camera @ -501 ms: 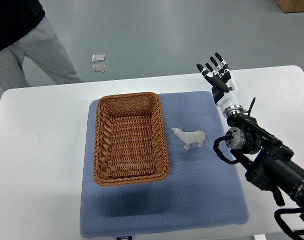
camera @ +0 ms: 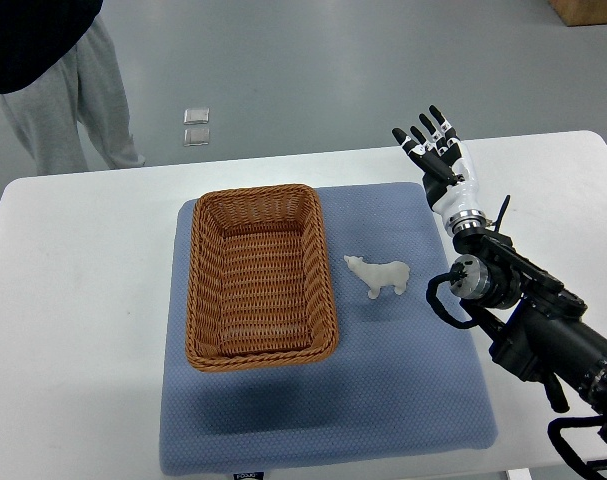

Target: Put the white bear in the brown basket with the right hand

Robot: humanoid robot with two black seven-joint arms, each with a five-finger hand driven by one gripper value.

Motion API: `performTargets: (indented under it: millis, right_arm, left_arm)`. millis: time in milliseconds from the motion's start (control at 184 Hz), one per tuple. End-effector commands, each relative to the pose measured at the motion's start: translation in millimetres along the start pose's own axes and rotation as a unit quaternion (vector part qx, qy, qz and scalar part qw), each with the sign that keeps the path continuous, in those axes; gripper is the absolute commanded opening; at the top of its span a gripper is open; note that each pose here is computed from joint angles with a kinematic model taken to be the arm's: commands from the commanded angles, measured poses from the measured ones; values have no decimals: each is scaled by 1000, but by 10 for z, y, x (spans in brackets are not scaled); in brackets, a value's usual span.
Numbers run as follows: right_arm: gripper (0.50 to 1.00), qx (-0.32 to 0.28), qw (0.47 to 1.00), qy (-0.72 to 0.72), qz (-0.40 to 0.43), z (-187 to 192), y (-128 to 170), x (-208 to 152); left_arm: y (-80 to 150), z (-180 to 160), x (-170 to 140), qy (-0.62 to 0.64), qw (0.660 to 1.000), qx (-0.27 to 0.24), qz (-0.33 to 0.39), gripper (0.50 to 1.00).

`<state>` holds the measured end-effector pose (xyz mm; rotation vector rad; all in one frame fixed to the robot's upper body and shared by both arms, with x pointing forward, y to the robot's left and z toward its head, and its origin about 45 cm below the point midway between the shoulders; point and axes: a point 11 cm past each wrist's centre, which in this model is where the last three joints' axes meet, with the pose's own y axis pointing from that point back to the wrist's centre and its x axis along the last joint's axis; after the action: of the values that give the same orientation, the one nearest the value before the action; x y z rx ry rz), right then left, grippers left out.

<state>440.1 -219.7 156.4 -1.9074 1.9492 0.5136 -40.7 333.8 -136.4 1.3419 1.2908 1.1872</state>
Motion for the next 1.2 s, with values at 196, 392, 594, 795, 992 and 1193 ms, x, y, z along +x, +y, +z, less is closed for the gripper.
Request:
performTargets:
  millis: [196,392,594,795,992,1193]
  right_arm:
    - [921,2,1000,-2,0,-14,-7,-1]
    - [921,3,1000,-1,0,-24,-16,-10]
    - [921,3,1000,-1,0,-23,-16,-5]
    - [921,2,1000,-1,0,-17,-12,-5]
    - [921,2,1000,-3,-5,-26,-16,-38]
    - [921,12,999,26,-18,-205,-100,-18]
  left_arm:
    - [1,12,-1,2,1000,-1,0,1000]
    - [1,11,0,0,1000,-1,0,1000]
    - [2,19,0,-1,1000,-2,1,1000]
    - [4,37,0,-1,1000,-3,1,1000]
    - [4,37,0,-1,1000,-3,1,1000]
    - [4,37,0,-1,1000,-3,1,1000]
